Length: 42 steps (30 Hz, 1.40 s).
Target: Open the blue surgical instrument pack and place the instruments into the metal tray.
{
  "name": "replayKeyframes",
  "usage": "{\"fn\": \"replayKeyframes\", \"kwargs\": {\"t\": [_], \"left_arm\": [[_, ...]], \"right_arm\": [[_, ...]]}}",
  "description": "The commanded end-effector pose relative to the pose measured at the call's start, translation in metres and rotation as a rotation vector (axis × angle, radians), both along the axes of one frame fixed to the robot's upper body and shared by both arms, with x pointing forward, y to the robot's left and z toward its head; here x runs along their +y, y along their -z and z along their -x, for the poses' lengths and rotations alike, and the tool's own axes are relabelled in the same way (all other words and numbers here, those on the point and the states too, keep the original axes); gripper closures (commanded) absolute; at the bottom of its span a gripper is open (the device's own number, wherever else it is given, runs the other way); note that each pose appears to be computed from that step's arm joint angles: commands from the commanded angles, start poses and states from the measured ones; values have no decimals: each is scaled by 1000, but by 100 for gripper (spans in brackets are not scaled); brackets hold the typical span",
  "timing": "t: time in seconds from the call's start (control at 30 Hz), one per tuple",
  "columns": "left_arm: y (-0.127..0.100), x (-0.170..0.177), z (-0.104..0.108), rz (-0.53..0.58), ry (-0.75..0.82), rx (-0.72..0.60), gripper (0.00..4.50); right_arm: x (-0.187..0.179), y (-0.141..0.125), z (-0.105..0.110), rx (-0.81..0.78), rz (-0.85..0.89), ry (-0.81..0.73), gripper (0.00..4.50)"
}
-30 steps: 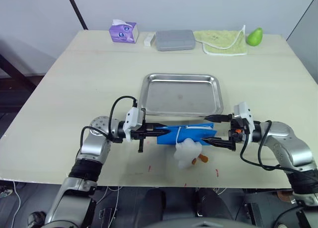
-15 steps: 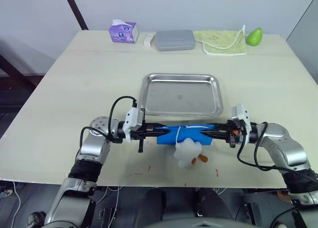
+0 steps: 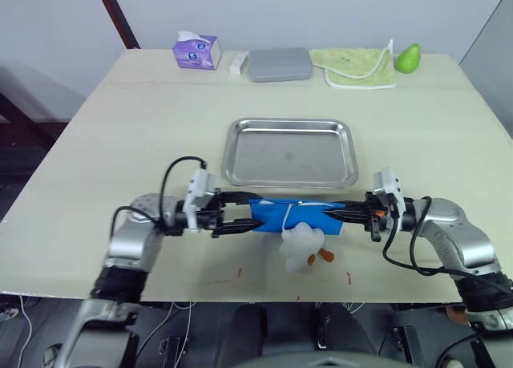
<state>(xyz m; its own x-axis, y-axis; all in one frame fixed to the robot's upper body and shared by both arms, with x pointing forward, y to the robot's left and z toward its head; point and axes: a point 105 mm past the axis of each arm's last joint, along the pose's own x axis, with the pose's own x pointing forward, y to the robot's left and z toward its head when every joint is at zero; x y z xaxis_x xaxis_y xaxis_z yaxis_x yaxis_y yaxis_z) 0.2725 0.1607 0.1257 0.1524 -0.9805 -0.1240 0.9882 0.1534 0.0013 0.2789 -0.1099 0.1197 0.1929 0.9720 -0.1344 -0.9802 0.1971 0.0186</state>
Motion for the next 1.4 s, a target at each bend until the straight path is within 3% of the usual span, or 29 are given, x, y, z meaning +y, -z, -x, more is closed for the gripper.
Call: {"fn": "replayKeyframes", "kwargs": {"t": [0.03,0.07,0.27,0.33,0.43,0.53,0.8,1.1,1.2,1.27,1.4], "left_arm": [[-23,17,15,46,-26,51,26],[-25,19,18,49,-36,73,10],[-22,17,52,23,-27,241,10],[-14,-1,57,-14,-33,213,10],[2,-20,53,-156,-104,212,10],[6,-35,53,-168,-54,262,10],[32,-62,29,-234,-68,131,10],[39,-96,24,-159,-4,160,10],[38,-106,19,-151,30,164,81],[36,-108,18,-159,55,149,188],[31,-99,15,-172,67,135,341]], "right_arm": [[-6,-14,-7,-56,0,14,450],[-7,-14,-8,-59,4,19,450],[-12,-13,-13,-60,26,29,450],[-13,-12,-14,-58,31,25,450],[-11,-14,-14,-59,33,19,450],[-12,-14,-12,-53,37,13,450],[-13,-14,-9,-45,49,12,450],[-8,-15,-6,-43,54,0,450],[-5,-15,-6,-43,57,-9,450],[-3,-15,-5,-43,57,-13,450],[-3,-14,-5,-43,55,-12,450]]}}
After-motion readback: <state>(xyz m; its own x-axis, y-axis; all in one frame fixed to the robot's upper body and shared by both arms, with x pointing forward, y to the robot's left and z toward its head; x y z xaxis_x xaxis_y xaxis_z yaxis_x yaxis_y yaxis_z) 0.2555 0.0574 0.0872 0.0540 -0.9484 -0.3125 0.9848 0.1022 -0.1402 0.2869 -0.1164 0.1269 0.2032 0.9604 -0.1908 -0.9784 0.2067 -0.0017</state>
